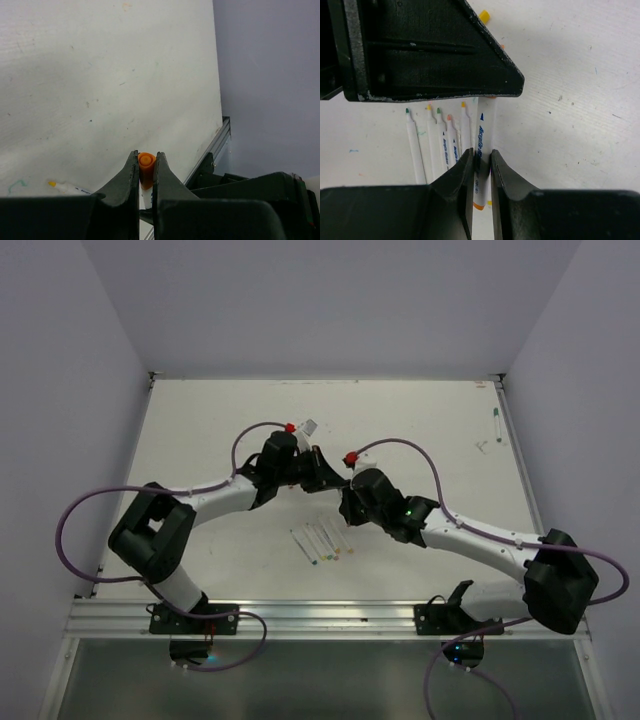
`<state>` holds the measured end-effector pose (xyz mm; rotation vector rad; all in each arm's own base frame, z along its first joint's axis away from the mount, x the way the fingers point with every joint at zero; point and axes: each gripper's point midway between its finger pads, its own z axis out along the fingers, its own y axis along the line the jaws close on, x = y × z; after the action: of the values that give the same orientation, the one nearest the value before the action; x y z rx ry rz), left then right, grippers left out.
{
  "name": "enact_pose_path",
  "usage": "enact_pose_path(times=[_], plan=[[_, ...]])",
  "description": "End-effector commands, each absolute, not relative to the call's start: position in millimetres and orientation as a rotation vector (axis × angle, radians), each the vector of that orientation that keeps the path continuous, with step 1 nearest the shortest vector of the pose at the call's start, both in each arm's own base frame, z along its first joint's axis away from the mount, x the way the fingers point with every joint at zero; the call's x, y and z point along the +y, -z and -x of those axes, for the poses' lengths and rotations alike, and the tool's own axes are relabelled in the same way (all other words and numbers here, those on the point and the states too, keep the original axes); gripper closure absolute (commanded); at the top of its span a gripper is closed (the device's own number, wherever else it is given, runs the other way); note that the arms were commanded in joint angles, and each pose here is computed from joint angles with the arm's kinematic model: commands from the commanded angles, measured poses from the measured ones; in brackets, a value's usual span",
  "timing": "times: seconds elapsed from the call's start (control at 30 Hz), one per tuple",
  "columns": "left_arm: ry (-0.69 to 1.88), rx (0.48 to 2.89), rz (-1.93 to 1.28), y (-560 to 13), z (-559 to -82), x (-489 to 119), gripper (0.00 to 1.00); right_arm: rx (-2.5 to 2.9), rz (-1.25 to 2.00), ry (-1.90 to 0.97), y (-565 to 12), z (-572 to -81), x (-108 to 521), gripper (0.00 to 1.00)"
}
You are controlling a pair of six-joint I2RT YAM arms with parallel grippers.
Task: Open the pen caps
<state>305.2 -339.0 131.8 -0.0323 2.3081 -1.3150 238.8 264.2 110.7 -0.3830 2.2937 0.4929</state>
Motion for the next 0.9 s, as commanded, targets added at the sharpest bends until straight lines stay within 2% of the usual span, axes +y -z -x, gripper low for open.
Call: enact_pose_path(times=[0.0,0.23,0.53,0.87], plan=[[0.990,2.169,0.205,-146,-370,-292,1.00,2.393,0.531,-0.307,-77,-199,233,1.00],[1.041,2.111,0.310,-165,-381,-282,1.00,2.397,0.483,-0.208,-72,-188,203,1.00],[1.162,2.009,0.317,-196,-384,-277,1.00,2.391,0.415,-0.206,-80,-189,201,1.00],[0.976,1.990,0.223,-208,-383,-253,1.00,2.369,0.349,-0.150,-86,-197,194,1.00]])
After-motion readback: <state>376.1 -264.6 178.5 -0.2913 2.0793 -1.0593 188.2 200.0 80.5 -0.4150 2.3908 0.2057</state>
